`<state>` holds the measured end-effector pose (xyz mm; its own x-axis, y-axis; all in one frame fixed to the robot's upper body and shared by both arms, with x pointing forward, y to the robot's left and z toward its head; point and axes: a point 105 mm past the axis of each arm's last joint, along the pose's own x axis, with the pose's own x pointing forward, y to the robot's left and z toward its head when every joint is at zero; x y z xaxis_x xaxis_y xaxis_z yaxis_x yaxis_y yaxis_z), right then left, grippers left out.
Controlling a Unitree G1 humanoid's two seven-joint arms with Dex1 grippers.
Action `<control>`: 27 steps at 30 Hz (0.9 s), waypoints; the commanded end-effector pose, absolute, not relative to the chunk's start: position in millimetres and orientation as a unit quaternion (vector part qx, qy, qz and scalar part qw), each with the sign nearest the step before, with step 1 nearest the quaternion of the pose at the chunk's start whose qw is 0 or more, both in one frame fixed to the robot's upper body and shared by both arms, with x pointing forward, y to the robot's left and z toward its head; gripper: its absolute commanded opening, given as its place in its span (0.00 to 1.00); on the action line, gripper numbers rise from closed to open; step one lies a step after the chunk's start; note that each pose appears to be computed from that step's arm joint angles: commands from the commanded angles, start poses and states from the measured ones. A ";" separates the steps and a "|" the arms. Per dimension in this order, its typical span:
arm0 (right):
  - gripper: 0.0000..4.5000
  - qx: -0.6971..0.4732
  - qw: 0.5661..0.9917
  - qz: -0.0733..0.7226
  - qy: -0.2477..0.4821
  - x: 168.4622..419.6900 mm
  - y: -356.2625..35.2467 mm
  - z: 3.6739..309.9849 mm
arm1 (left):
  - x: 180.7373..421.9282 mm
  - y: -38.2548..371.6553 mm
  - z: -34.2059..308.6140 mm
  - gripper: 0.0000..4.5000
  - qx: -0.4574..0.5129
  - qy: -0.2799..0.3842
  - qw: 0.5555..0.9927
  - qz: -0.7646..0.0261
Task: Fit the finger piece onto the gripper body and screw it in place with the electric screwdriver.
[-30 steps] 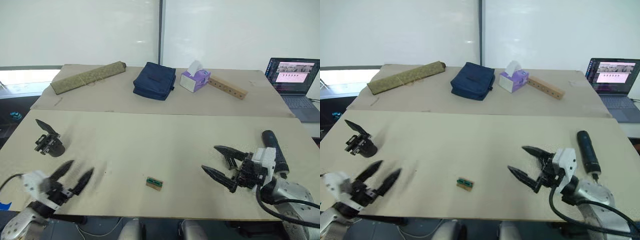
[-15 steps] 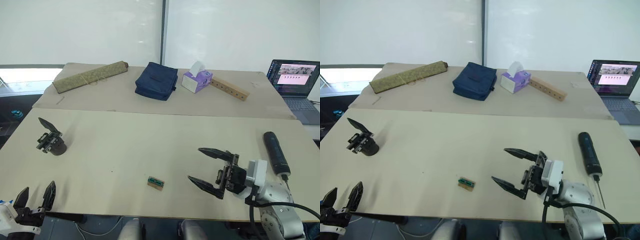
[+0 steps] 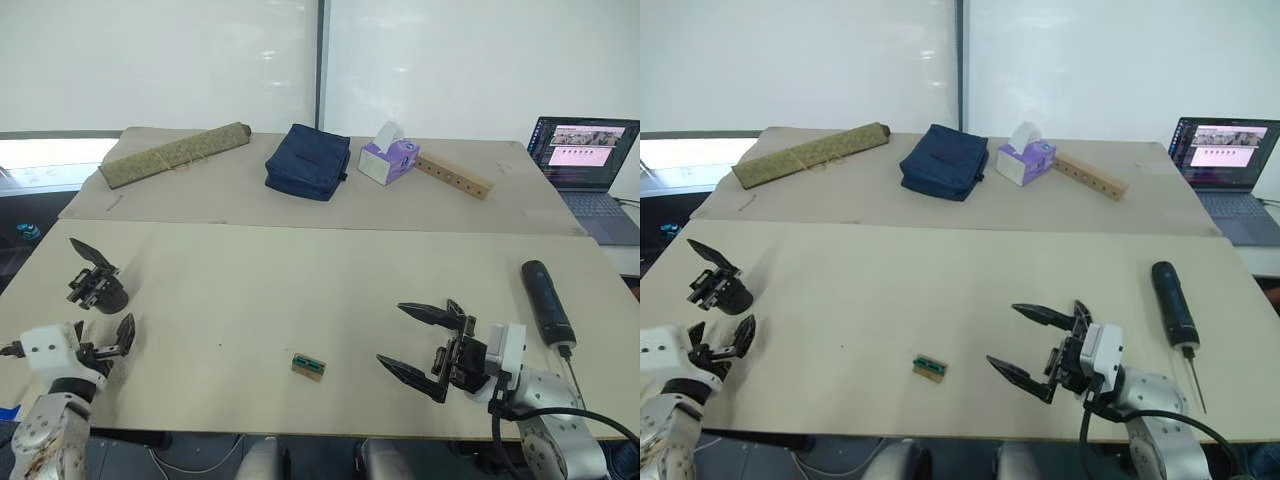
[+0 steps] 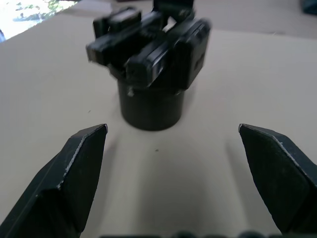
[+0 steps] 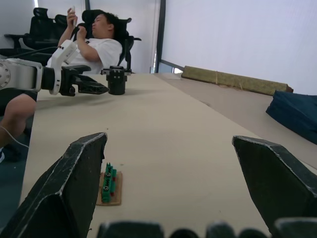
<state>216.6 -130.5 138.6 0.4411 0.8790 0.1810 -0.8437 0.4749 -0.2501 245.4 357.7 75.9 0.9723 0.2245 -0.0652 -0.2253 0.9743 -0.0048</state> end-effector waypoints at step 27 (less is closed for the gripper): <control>1.00 -0.091 0.858 0.485 -0.140 210.2 -147.5 131.1 | 312.0 334.0 93.1 0.51 -0.008 -0.041 0.998 0.036</control>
